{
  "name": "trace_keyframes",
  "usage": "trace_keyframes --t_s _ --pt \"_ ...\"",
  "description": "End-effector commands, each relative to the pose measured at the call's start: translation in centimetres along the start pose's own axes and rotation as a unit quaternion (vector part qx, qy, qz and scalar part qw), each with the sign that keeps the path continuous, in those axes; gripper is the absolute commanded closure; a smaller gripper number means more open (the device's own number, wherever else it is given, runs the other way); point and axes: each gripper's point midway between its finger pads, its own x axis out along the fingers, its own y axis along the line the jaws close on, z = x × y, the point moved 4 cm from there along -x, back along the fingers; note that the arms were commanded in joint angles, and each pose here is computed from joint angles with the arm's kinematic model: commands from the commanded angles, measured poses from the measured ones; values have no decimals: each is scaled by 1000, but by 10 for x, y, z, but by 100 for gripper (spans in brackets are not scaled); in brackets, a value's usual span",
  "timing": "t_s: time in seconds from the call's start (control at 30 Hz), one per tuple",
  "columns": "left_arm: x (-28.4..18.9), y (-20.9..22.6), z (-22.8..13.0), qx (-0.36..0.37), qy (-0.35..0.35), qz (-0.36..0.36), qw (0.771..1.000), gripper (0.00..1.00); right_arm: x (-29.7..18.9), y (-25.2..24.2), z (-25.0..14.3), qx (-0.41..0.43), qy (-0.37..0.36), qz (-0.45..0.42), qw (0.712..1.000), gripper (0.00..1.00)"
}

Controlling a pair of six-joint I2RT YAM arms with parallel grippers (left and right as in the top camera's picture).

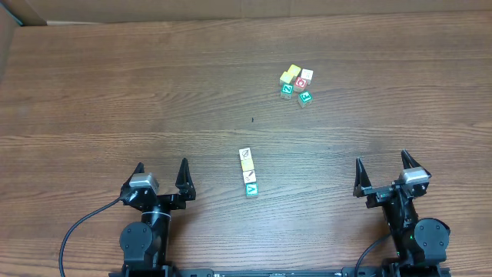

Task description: Flip 3 blocks

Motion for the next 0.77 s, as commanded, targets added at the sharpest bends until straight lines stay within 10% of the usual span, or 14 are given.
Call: trace_keyframes --t_s 0.0,0.73 --pt "0 0 0 15 -2 -3 1000 0 0 -3 -2 -2 -2 -8 1000 0" --pt "0 0 0 15 -2 -3 1000 0 0 -3 -2 -2 -2 -8 1000 0"
